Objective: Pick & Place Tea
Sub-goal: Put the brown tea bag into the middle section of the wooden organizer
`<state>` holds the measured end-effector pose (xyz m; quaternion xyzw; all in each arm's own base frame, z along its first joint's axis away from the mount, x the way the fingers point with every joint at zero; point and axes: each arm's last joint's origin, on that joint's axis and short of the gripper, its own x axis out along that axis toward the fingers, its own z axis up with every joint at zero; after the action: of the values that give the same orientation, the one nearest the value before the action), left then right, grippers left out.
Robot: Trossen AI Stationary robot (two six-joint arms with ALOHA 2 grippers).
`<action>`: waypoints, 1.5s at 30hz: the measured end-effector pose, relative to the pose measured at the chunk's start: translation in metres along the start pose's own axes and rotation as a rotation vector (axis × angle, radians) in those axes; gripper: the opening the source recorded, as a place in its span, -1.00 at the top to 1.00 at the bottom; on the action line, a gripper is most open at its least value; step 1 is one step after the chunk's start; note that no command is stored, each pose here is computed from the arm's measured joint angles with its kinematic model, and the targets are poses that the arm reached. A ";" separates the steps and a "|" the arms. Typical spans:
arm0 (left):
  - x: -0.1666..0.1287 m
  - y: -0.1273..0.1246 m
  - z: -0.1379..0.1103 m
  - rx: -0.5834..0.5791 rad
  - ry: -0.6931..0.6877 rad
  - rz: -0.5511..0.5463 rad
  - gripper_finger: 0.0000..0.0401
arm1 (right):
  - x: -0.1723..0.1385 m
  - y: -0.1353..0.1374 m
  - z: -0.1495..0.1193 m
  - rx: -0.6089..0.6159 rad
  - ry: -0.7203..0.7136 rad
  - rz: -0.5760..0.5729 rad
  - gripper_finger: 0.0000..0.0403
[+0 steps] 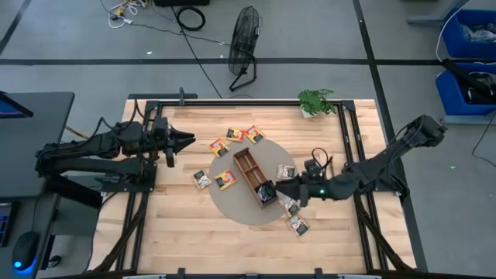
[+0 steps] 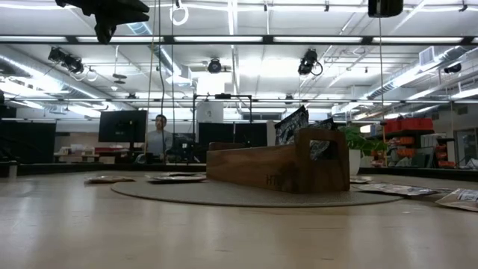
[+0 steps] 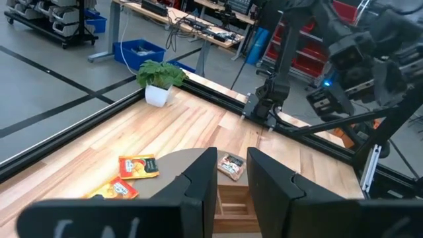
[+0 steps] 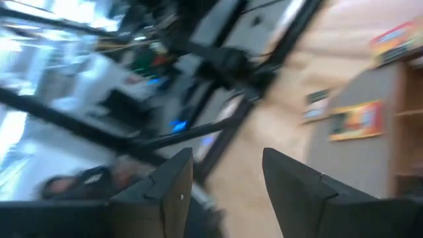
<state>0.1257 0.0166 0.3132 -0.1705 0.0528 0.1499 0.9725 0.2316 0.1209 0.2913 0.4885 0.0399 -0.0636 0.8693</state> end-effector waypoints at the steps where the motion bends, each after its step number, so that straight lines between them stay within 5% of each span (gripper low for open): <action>1: 0.000 0.000 0.000 0.000 0.000 0.000 0.58 | -0.002 -0.003 0.000 0.002 0.026 0.033 0.05; 4: 0.000 0.000 0.000 0.001 0.000 0.000 0.58 | -0.010 -0.010 0.001 -0.018 0.136 0.057 0.09; 14: 0.000 0.000 0.000 0.002 -0.001 0.000 0.58 | -0.041 -0.043 -0.011 -0.234 0.583 -0.194 0.27; 21: 0.000 0.000 0.001 -0.044 -0.007 0.000 0.58 | -0.058 -0.054 -0.031 -0.241 0.742 -0.253 0.24; 35: 0.015 -0.001 -0.003 -0.052 0.024 0.039 0.58 | -0.086 -0.130 -0.078 0.137 0.790 -0.312 0.22; 45: 0.017 -0.002 -0.002 -0.055 0.013 0.035 0.58 | -0.089 -0.147 -0.084 0.205 0.747 -0.376 0.22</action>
<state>0.1423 0.0189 0.3092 -0.1973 0.0581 0.1671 0.9642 0.1213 0.1234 0.1346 0.5460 0.4338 -0.0433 0.7154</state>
